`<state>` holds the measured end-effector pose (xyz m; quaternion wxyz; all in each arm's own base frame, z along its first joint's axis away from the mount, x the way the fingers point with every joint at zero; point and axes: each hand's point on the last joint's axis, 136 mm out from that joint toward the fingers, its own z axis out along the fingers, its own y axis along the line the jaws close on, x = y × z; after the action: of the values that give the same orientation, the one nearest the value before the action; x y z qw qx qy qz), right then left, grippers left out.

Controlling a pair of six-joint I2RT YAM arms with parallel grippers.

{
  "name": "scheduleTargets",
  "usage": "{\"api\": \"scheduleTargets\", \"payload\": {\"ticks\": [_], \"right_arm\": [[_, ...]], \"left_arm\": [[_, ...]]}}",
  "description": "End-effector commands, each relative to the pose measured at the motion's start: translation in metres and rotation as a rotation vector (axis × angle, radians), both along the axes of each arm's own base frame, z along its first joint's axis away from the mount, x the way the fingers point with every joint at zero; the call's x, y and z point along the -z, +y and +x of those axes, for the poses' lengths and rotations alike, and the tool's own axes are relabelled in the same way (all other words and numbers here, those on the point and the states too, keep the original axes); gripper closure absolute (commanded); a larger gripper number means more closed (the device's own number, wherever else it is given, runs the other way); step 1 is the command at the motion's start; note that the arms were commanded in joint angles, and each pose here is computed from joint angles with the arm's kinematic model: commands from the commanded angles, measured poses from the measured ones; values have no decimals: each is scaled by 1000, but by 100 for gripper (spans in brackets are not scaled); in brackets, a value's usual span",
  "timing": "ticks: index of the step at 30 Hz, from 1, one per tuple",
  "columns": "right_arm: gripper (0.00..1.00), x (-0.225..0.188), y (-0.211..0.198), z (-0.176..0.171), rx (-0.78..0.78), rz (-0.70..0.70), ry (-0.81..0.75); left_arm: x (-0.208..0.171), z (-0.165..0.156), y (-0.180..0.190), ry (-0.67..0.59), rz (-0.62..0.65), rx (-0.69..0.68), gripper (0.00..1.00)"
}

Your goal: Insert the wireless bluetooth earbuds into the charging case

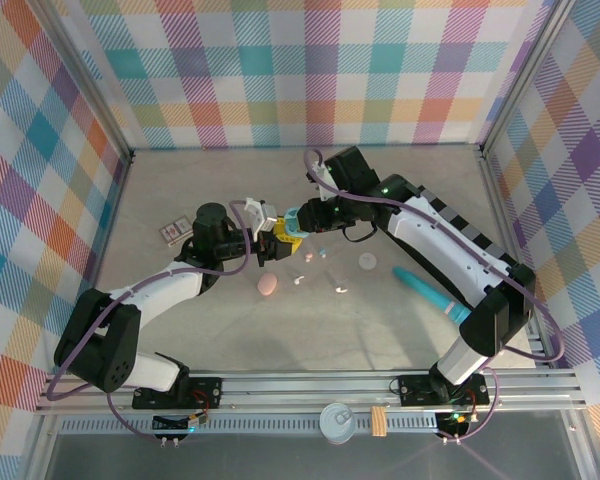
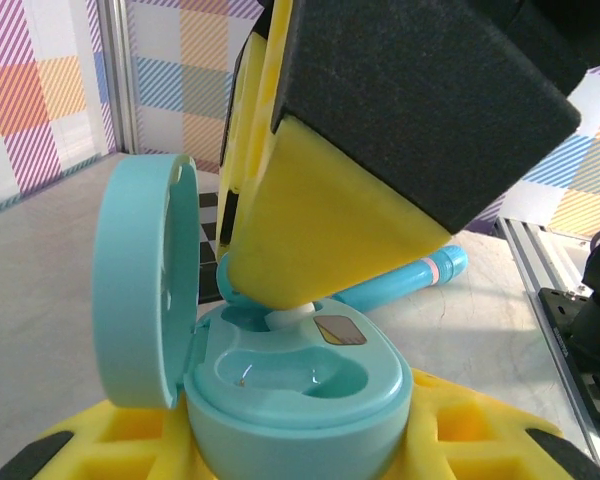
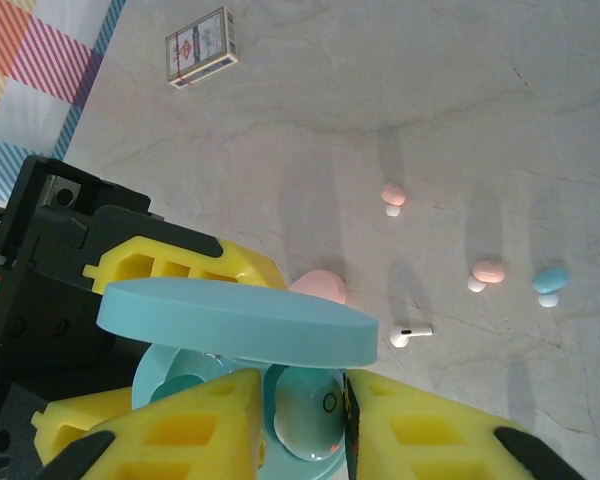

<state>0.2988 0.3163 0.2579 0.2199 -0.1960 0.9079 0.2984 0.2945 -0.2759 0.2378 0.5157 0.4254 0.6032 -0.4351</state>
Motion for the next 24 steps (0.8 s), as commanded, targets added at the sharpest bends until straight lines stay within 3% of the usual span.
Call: {"api": "scheduleTargets", "payload": {"ticks": [1, 12, 18, 24], "right_arm": [[69, -7, 4, -5, -35, 20, -14], [66, -27, -4, -11, -41, 46, -81], [59, -56, -17, -39, -108, 139, -173], [61, -60, -66, -17, 122, 300, -157]], "left_arm": [[-21, -2, 2, -74, -33, 2, 69], [-20, 0, 3, -82, -34, -12, 69], [-22, -1, 5, -88, -33, -19, 69], [-23, -3, 7, -99, -32, -25, 69]]}}
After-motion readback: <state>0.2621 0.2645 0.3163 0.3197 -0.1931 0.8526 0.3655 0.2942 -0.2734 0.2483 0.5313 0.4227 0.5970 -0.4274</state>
